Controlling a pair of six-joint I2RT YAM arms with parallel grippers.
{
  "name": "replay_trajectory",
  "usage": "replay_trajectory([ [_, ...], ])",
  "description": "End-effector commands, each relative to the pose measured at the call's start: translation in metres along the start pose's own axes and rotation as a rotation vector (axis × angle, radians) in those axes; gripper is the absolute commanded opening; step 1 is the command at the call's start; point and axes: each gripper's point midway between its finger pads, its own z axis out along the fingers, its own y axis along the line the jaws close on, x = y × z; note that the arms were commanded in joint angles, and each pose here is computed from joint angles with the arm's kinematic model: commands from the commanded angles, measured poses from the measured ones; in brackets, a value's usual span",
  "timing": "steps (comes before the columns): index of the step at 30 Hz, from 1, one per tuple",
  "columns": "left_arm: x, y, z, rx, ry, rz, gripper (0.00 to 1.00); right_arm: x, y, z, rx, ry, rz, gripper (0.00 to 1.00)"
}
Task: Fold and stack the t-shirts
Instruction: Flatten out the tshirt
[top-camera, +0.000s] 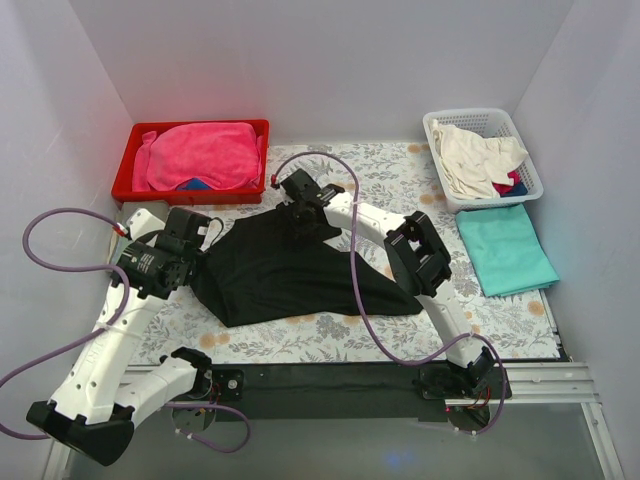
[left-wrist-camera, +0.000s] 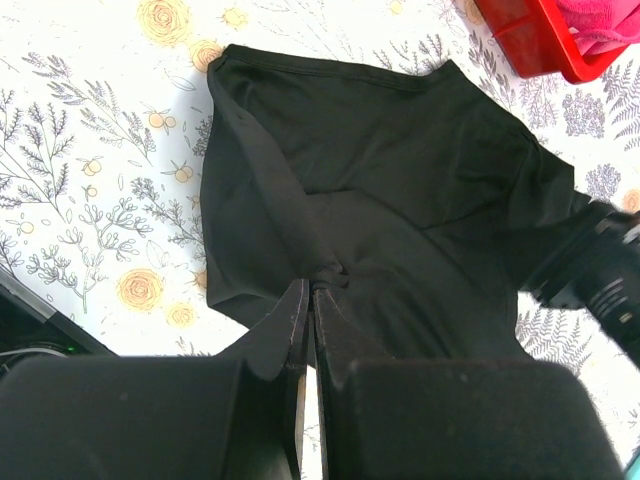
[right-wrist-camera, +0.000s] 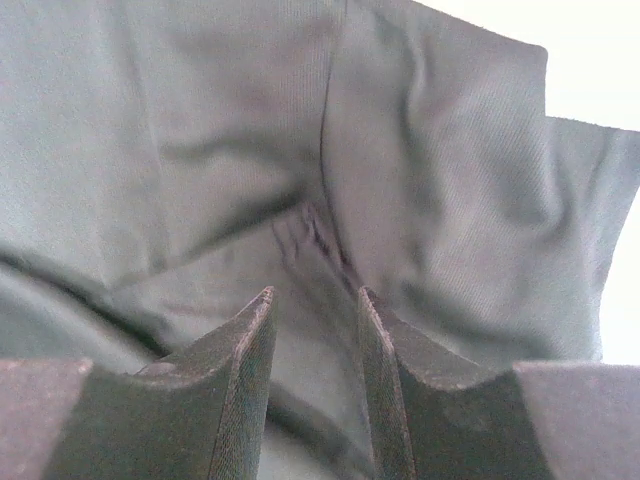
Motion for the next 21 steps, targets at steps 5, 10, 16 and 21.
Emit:
replay_trajectory([
  [5,-0.003,0.003,-0.008,0.025,-0.001,0.005,0.0,-0.052,0.008,-0.015,0.005,-0.146,-0.032,0.45],
  [10,-0.005,0.003,-0.01,0.029,-0.008,0.008,0.0,-0.036,0.007,0.002,0.004,-0.099,-0.024,0.45],
  [16,-0.005,0.006,-0.011,0.026,-0.007,0.004,0.0,-0.011,0.016,0.021,-0.012,-0.04,-0.014,0.45],
  [21,-0.006,0.008,-0.012,0.022,-0.009,0.0,0.0,-0.002,0.018,0.028,-0.011,-0.017,-0.014,0.41],
])
